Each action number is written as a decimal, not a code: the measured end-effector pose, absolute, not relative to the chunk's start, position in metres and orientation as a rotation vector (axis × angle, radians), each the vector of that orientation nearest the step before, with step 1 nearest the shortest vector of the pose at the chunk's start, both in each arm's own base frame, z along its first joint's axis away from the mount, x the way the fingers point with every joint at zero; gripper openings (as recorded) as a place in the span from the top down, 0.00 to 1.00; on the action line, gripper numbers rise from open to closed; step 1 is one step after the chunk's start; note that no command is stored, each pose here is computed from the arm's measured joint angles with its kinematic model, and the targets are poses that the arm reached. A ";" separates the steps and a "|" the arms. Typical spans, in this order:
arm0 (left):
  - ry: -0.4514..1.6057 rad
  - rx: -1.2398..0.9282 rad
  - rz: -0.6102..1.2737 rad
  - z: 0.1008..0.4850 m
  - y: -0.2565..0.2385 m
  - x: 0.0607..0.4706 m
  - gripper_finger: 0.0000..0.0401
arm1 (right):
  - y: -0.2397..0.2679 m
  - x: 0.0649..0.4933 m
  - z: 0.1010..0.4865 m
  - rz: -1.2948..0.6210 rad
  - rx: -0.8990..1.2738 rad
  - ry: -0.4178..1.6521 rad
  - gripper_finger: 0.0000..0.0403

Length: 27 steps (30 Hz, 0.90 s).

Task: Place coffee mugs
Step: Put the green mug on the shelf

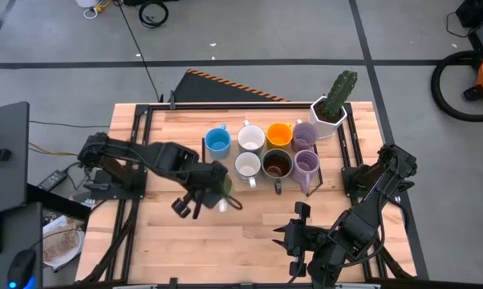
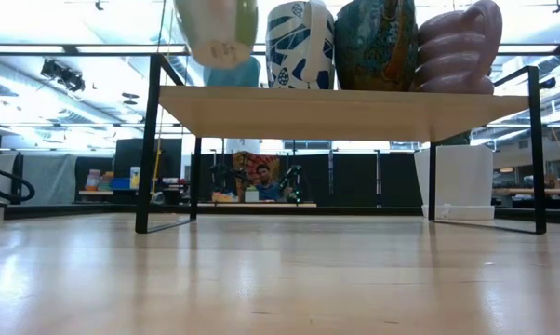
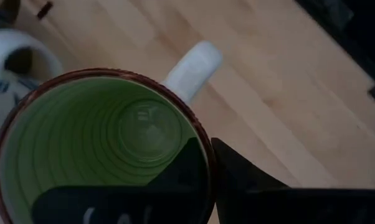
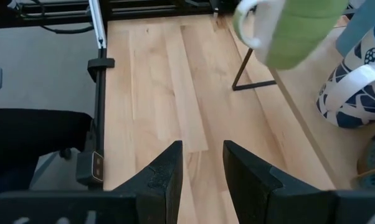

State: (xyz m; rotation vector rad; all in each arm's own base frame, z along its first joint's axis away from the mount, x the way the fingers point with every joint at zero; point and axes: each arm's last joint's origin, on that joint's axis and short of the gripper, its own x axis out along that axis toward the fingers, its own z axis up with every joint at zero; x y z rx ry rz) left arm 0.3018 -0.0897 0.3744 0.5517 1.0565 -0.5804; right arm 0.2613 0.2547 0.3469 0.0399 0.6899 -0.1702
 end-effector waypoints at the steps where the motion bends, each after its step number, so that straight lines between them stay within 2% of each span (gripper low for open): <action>1: 1.067 0.557 -0.580 0.374 -0.086 0.302 0.94 | 0.255 0.261 0.347 -0.172 0.045 0.690 0.70; 12: 1.121 0.539 -0.570 0.371 -0.046 0.306 0.94 | 0.253 0.262 0.346 -0.175 0.064 0.705 0.70; 17: 1.171 0.512 -0.571 0.355 -0.030 0.308 0.94 | 0.250 0.258 0.343 -0.200 0.055 0.751 0.70; 27: 1.141 0.531 -0.567 0.352 -0.019 0.312 0.93 | 0.247 0.257 0.342 -0.234 0.077 0.765 0.70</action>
